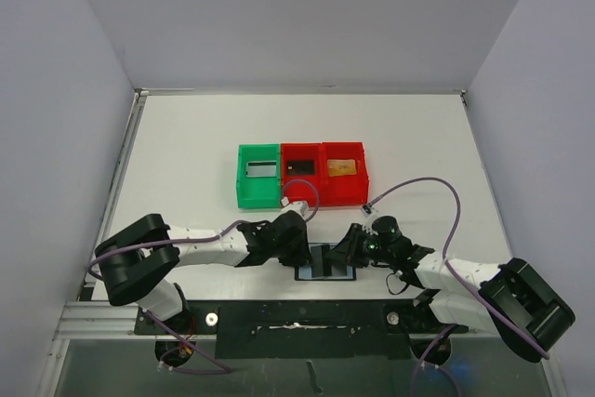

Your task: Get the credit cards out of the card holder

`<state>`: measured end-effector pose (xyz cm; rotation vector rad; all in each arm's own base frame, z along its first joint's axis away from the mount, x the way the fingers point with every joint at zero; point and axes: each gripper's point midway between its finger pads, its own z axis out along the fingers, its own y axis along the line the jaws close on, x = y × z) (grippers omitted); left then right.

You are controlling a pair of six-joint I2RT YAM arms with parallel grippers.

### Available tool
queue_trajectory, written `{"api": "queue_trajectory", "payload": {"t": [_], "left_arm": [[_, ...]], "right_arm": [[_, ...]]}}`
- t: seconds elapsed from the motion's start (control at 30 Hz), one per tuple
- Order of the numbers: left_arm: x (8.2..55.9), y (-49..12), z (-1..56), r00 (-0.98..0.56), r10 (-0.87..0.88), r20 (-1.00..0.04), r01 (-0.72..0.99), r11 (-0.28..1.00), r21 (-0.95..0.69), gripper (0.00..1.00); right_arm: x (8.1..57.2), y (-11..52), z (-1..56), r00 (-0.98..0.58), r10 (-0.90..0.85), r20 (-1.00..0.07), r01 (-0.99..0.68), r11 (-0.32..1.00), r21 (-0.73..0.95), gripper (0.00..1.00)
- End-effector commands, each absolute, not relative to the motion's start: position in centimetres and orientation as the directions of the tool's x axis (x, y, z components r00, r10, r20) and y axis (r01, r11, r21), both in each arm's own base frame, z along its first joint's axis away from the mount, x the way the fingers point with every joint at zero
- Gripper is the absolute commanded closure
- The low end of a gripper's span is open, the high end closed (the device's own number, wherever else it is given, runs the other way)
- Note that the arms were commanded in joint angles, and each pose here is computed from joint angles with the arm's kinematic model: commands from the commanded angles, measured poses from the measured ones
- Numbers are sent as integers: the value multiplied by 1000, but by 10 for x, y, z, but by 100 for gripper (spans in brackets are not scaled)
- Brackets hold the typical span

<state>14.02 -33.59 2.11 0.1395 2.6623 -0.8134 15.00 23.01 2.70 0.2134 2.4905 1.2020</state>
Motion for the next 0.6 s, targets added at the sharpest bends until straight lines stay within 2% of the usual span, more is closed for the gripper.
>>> {"api": "queue_trajectory", "payload": {"t": [0.0, 0.17, 0.57], "left_arm": [[138, -325, 21, -931, -15, -365, 187, 838, -512, 95], [139, -325, 12, -935, 2, -356, 184, 858, -480, 98], [137, -323, 13, -935, -11, -354, 170, 863, -475, 100]], "right_arm": [[155, 237, 38, -914, 294, -279, -59, 584, 810, 83], [152, 241, 42, -921, 277, -275, -81, 554, 828, 79], [147, 244, 37, -930, 232, -285, -115, 552, 826, 82]]}}
